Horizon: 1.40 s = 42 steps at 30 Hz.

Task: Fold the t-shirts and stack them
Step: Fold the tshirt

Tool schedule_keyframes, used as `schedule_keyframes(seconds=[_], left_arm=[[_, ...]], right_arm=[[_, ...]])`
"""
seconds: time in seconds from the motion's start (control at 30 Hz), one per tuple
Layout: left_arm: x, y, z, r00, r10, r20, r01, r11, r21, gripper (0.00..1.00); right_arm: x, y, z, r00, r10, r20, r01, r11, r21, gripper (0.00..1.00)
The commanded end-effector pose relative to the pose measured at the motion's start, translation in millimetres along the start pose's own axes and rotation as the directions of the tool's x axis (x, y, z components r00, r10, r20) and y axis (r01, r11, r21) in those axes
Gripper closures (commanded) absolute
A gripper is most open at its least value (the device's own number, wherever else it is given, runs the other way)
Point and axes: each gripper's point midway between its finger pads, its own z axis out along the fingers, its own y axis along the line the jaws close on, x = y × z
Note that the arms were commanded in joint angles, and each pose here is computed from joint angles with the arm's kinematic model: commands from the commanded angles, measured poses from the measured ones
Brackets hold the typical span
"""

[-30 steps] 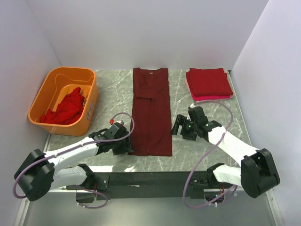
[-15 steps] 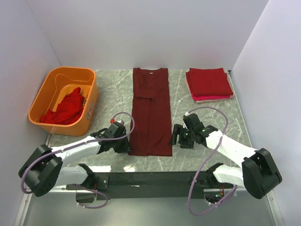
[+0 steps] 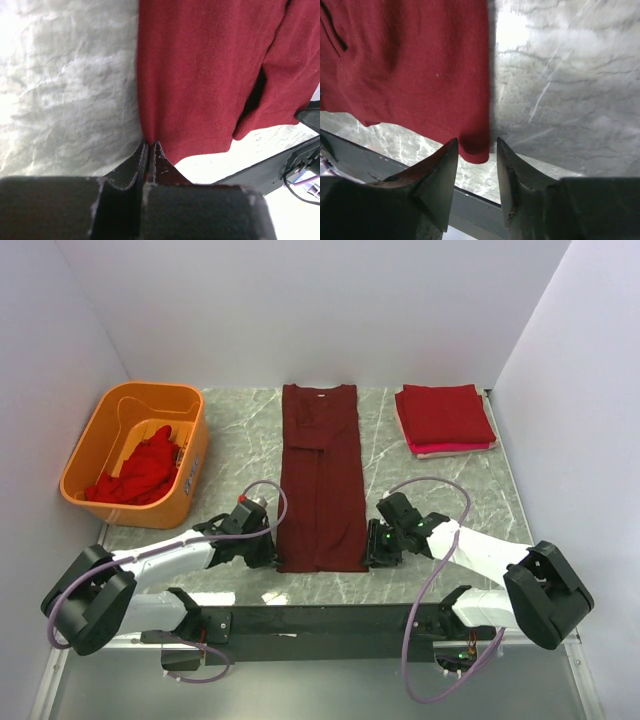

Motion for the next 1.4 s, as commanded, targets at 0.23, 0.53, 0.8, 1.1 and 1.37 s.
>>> schedule_keyframes(seconds=[0.23,0.53,0.8,1.1,1.37], left_arm=[[19.9,17.9,-2.1,0.997,-0.062,-0.046,0.060,0.998,-0.035,0.99],[51.6,17.5,-20.5,0.984,-0.143,-0.110,0.143,0.990,-0.005,0.99],[31.1,-30.1,-49.1,0.997,-0.069,-0.035,0.075,0.979,0.189,0.99],[-50.9,-73.2,-59.1,0.981,0.022,0.192,-0.053,0.986,0.159,0.99],[-123.3,-88.9,-58.7,0.940,-0.029,0.341,-0.023,0.989,0.148,0.99]], right_arm=[[6.1,-0.2,10.6,1.000,-0.010,-0.004,0.010,0.999,0.034,0.83],[48.7,13.4,-3.3,0.995,-0.032,-0.095,0.028,0.999,-0.046,1.00],[15.5,38.9,-27.1,0.991,-0.127,0.049,0.130,0.990,-0.063,1.00],[-53.2,73.3,-51.9,0.939,-0.245,0.242,0.244,0.969,0.031,1.00],[-130.1,99.7,-69.5,0.892,-0.213,0.400,0.209,0.976,0.052,1.00]])
